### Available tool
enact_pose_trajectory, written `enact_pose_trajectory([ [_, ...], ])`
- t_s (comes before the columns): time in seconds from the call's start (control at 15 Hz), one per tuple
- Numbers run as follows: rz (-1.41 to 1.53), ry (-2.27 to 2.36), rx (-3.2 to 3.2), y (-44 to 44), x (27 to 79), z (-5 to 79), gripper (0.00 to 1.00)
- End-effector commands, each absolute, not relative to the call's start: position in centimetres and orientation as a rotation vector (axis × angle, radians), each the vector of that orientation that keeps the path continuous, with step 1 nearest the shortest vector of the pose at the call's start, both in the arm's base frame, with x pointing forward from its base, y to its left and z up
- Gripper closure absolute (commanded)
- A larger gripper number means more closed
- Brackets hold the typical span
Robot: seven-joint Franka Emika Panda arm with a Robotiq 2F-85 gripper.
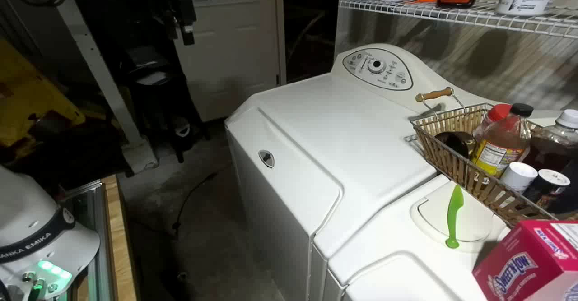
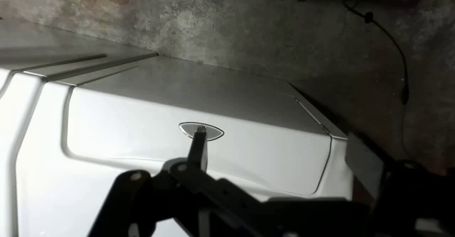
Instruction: Open the machine on the left.
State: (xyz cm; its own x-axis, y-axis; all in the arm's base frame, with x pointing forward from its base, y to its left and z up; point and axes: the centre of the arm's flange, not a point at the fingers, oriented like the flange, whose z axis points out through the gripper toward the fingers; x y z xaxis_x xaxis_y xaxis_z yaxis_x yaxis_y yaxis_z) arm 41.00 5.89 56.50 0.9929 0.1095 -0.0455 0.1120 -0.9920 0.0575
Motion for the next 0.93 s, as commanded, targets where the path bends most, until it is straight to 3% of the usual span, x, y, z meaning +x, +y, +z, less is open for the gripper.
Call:
enact_pose_trajectory([
  [0.0,-0.065,0.171,3.076,5.9,41.0,56.5,0.00],
  [0.6,-0.065,0.171,3.076,5.9,41.0,56.5,0.00],
  [0.87,-0.082,-0.235,3.120,6.2,45.6,55.6,0.00],
])
